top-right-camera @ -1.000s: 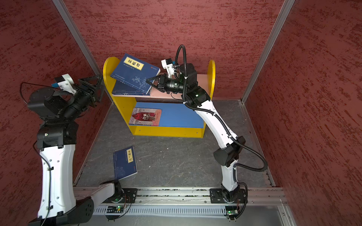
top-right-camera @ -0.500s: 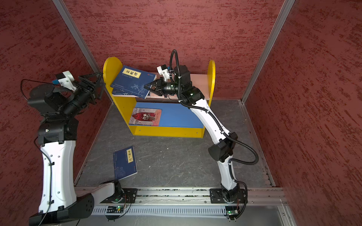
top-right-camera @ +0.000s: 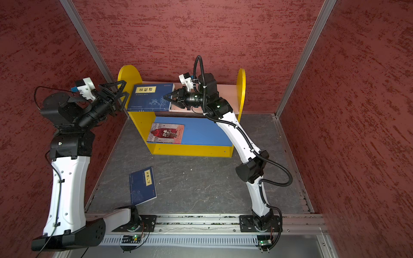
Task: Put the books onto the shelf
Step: 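Lower the book onto the stack with the left gripper while the right guides it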
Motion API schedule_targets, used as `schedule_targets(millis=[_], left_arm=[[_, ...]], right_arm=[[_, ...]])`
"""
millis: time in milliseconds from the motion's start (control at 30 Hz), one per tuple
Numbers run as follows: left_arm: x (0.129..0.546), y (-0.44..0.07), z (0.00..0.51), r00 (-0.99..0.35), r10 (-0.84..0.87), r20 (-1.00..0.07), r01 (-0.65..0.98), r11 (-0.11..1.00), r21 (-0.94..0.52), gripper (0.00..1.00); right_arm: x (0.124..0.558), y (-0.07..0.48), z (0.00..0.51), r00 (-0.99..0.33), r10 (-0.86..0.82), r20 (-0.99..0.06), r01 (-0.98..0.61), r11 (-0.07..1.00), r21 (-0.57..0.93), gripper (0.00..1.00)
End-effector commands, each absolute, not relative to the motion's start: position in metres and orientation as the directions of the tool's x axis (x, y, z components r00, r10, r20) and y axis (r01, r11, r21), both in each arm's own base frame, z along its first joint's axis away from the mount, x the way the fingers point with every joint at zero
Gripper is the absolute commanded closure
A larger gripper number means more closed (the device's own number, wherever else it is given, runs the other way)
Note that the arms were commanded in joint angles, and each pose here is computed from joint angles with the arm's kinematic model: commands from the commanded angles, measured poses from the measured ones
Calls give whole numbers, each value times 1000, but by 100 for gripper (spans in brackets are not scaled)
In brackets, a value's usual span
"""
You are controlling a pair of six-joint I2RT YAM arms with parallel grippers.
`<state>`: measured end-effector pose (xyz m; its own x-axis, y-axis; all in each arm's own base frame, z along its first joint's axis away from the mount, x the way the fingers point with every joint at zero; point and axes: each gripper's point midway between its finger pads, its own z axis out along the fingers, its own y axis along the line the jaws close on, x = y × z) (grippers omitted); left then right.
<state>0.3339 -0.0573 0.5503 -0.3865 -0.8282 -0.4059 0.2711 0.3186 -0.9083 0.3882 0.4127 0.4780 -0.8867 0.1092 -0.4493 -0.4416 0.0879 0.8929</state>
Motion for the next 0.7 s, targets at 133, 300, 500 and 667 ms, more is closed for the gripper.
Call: schedule_targets(millis=[133, 300, 500, 667], left_arm=[[323, -80, 571, -397, -761, -513, 398, 361, -843, 33], [311, -88, 585, -379, -704, -601, 478, 407, -779, 33], [289, -94, 604, -294, -615, -731, 575, 497, -650, 32], [279, -96, 609, -248, -568, -785, 605, 543, -583, 31]], right_arm=[[389, 409, 492, -873, 131, -469, -464, 68, 883, 89], [391, 408, 498, -870, 150, -470, -466, 58, 883, 93], [388, 402, 516, -860, 181, -478, -482, 27, 876, 96], [392, 392, 529, -842, 221, -491, -499, 25, 866, 95]])
